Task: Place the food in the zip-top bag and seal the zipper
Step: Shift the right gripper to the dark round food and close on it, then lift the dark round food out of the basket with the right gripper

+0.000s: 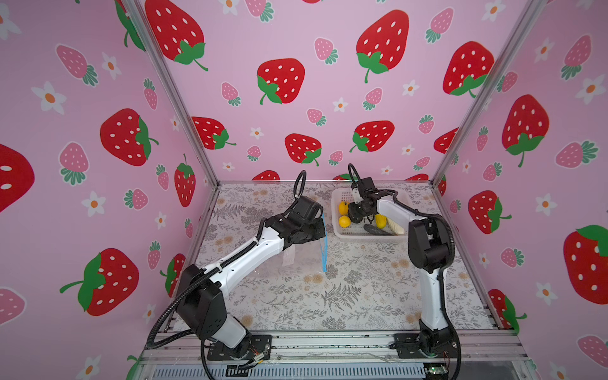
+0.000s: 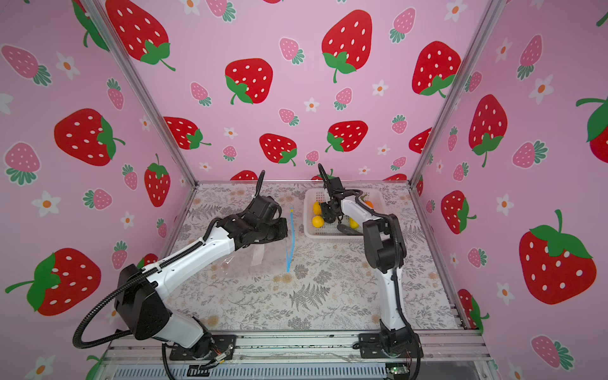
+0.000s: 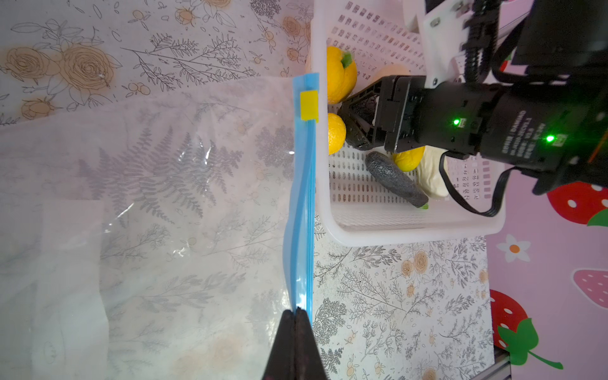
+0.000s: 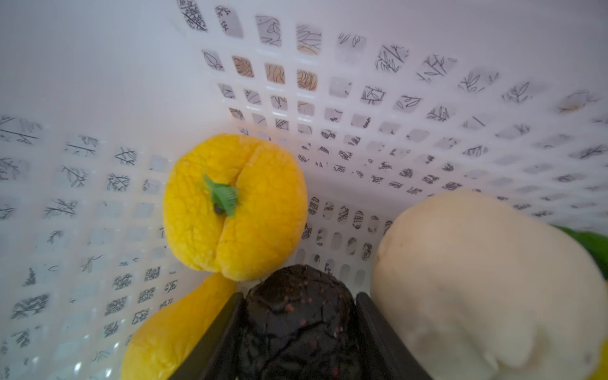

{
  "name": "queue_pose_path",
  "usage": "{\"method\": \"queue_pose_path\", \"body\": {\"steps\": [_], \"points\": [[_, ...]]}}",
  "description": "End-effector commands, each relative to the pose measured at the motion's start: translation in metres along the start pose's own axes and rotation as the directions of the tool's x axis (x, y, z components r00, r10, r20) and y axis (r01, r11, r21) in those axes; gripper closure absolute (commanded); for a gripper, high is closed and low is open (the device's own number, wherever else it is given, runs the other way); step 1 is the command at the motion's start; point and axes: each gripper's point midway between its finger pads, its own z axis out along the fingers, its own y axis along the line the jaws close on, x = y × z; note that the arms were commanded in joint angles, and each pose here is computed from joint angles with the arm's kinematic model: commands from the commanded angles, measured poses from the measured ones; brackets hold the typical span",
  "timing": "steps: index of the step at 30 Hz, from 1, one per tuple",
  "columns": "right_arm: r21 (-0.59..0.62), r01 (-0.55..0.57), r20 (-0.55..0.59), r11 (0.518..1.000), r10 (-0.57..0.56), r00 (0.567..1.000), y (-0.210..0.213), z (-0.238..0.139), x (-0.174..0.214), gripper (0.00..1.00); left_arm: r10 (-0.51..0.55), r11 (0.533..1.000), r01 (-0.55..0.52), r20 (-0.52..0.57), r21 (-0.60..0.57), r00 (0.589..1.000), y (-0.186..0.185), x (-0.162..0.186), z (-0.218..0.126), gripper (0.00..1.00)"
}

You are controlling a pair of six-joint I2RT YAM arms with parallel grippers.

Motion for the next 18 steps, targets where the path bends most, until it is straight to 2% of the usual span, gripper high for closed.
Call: {"method": "queue_pose_path", "body": {"steps": [1,12,18], "points": [[-0.019,-0.015,0.048,1.0,0.016,0.999,0.0,-0.025,-0.012,0.51,-0.002,1.0,0.002,0.023,0.009,1.0,-0.005,-0.007,-0.004,1.0],[-0.062,-0.038,0.078,0.997,0.043,0.996,0.0,-0.04,-0.012,0.53,-0.01,1.0,0.009,0.026,0.004,1.0,-0.004,-0.006,-0.004,1.0],[-0.128,-0.062,0.104,0.99,0.075,0.992,0.005,-0.054,-0.008,0.53,-0.02,1.0,0.02,0.026,0.0,0.999,-0.001,-0.004,-0.001,1.0]]}}
